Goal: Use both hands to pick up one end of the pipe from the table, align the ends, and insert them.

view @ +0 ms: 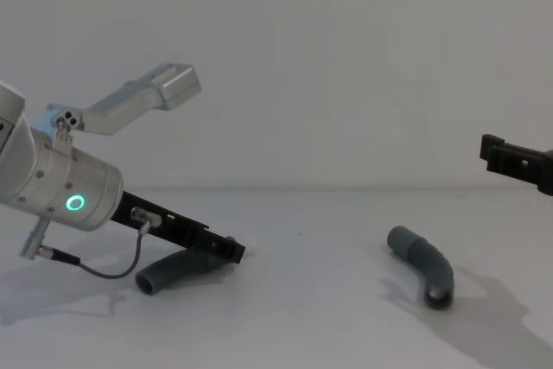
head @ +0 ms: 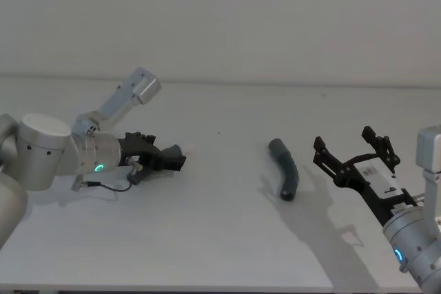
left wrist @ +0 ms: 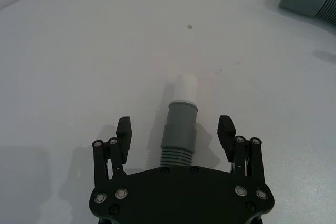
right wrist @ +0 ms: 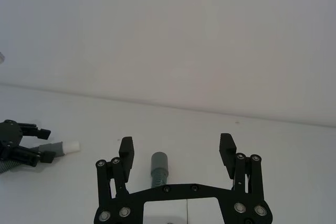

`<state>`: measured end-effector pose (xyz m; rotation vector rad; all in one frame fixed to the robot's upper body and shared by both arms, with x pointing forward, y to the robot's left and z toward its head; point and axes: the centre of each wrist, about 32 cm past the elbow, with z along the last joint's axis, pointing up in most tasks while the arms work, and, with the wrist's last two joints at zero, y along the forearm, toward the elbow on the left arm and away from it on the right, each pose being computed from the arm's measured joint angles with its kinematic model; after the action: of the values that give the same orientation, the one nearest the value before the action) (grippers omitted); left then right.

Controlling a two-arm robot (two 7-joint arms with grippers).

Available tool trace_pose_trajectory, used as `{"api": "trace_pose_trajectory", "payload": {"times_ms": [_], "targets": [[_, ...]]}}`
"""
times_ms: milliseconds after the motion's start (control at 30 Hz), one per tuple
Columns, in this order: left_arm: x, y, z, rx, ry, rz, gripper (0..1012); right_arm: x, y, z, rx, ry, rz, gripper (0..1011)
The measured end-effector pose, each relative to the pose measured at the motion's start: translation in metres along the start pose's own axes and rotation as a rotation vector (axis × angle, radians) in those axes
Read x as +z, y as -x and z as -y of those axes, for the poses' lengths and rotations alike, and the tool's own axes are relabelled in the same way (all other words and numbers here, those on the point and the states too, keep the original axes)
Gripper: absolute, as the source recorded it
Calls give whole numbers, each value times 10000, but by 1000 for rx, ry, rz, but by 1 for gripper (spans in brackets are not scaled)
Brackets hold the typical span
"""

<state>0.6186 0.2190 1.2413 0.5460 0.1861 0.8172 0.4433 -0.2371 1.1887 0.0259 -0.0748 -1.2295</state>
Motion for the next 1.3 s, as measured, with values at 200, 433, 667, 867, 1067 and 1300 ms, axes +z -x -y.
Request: {"api": "trace_pose_trajectory", "payload": {"times_ms": [200,433,667,867,1067,1300], "targets": [[-12,3,2,-7,-1,1,1000,0,0,0,0,0,0,1001],[-23,12,11,-25,-7,4,1000,0,0,0,0,0,0,1000],[-21,17,27,-36,-21,2,997,0,0,0,0,0,0,1000],[-19,19,34,-41,-26,1,886,0,0,0,0,0,0,1000],[-19,20,40,-45,-32,0,693,0,0,0,0,0,0,1000],[-20,20,43,-47,-35,0,457,0,0,0,0,0,0,1001]]}}
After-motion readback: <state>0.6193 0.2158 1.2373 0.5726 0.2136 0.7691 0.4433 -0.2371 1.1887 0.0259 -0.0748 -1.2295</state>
